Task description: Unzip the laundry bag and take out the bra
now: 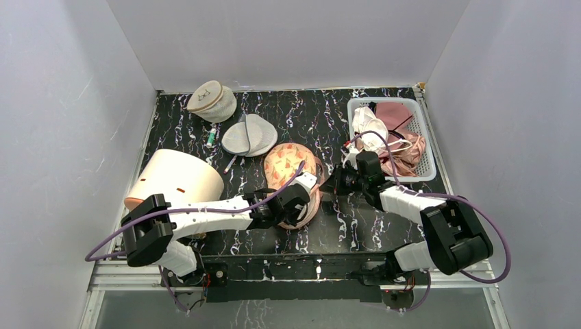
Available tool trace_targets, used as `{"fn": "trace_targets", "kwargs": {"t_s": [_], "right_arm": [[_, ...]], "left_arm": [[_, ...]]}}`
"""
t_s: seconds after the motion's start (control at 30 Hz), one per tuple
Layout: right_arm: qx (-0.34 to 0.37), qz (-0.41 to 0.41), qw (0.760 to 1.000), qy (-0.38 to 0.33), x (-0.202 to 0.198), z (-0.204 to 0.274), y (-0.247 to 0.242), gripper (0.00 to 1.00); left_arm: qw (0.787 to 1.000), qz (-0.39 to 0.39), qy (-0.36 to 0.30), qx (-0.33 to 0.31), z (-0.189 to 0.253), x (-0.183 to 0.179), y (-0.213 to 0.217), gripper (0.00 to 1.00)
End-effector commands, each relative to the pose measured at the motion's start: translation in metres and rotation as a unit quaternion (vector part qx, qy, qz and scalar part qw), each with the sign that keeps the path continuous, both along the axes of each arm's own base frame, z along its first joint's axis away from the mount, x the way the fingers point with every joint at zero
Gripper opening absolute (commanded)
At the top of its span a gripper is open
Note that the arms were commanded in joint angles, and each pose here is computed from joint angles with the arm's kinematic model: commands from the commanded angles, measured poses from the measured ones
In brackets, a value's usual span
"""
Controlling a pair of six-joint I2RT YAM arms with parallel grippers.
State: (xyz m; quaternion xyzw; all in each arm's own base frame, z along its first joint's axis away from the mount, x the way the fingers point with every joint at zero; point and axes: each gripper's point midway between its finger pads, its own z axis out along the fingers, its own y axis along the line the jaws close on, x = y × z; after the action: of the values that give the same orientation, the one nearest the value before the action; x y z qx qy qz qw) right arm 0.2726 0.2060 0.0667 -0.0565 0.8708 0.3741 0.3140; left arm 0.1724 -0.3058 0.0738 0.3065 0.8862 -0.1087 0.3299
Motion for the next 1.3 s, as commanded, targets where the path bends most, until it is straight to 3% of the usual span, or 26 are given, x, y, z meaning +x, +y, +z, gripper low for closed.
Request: {"fn": "trace_targets", "kwargs": {"t_s": [0.0,0.17,0.43,0.6,0.83,1.27], "right_arm": [[0.035,-0.004,0.997,-0.062,0.010,0.024,-0.003,0.00],[0.057,0.014,0.997,-0.058,-0.021,0.029,0.001,0.00],[0.077,0.032,0.996,-0.038,-0.053,0.030,0.012,0.00],[0.080,0.034,0.995,-0.044,-0.056,0.035,0.016,0.00],[0.084,0.034,0.995,-0.039,-0.061,0.033,0.018,0.00],[0.072,0.002,0.996,-0.044,-0.054,0.032,0.012,0.00]], "left_arm": [[0.999,0.012,0.011,0.039,-0.008,-0.008,0.023,0.00],[0.999,-0.012,0.015,0.027,0.000,-0.007,0.005,0.20],[0.992,-0.081,0.027,-0.092,0.049,-0.019,-0.045,0.52],[0.995,-0.059,0.026,-0.082,0.044,-0.012,-0.050,0.59],[0.999,-0.020,0.027,-0.011,0.015,0.001,-0.040,0.48],[1.000,-0.003,0.013,0.010,0.015,0.003,-0.020,0.09]]}}
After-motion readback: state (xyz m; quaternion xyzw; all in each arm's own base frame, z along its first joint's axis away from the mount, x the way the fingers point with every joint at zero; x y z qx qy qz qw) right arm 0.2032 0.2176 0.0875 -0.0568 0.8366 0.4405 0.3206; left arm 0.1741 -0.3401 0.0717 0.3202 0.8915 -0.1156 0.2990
